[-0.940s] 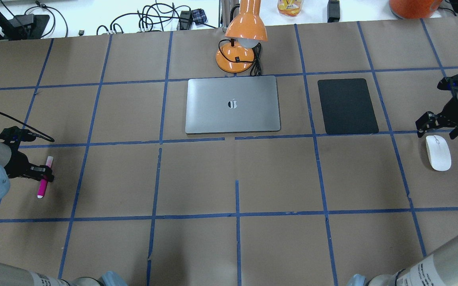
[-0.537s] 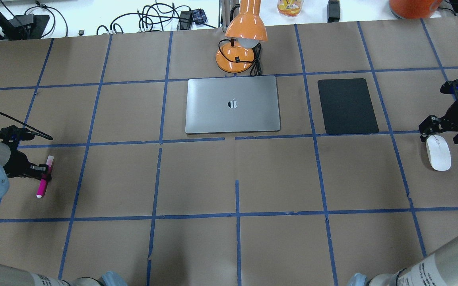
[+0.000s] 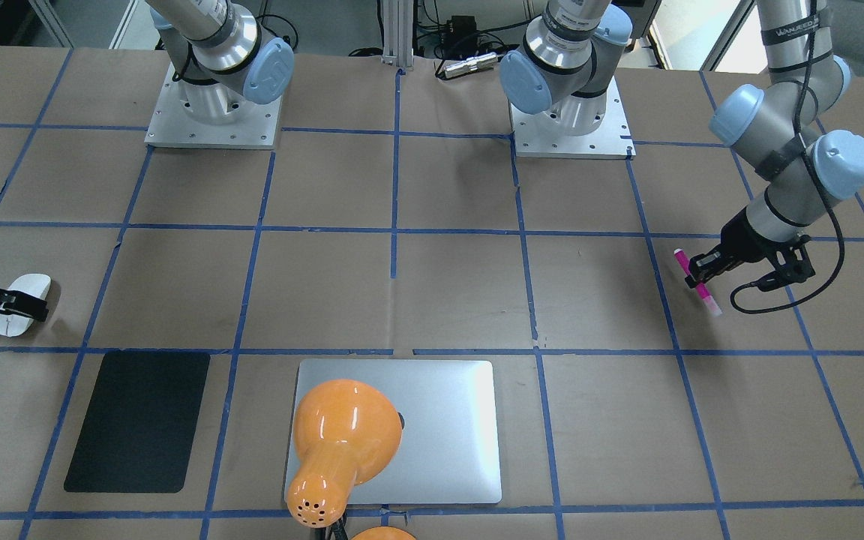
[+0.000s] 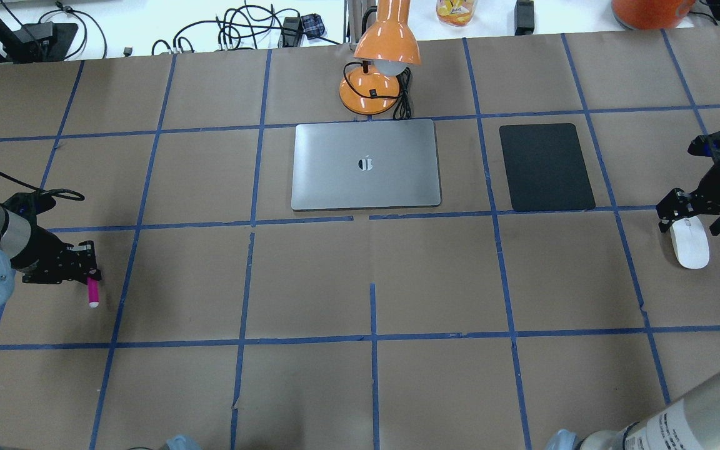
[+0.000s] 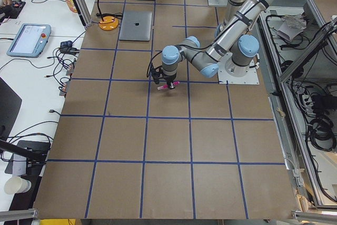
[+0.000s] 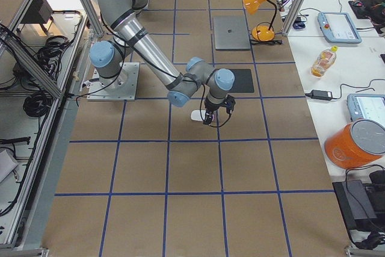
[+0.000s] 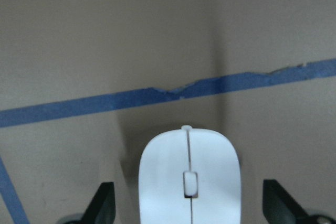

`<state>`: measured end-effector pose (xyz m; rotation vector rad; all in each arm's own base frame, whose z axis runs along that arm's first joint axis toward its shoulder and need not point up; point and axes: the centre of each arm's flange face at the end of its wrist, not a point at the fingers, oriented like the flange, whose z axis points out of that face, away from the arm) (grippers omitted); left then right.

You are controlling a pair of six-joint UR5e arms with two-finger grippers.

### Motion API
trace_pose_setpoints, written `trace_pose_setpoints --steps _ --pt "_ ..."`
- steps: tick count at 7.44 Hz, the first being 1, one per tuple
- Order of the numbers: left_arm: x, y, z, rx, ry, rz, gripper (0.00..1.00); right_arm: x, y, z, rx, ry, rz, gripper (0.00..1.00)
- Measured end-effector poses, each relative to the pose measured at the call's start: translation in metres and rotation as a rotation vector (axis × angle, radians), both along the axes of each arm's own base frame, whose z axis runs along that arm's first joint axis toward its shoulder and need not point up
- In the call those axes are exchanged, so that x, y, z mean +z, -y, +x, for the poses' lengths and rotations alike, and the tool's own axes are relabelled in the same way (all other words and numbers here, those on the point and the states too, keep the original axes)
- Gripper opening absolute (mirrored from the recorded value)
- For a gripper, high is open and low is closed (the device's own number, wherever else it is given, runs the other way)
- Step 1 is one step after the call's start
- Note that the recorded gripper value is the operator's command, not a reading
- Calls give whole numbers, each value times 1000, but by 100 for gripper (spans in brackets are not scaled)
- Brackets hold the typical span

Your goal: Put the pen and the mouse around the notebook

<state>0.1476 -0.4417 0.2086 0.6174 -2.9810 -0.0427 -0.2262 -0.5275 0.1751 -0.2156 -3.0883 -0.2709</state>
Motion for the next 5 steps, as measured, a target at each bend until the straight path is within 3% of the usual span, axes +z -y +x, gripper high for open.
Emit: trace_pose_setpoints --steps 2,3,5 --pt "20 11 -78 161 15 24 0 -1 -2 -1 3 -11 12 87" --pt "24 15 -121 251 24 35 0 -2 -3 0 4 -10 17 75" --pt "26 20 -225 460 36 54 0 -4 -5 1 5 -8 26 36"
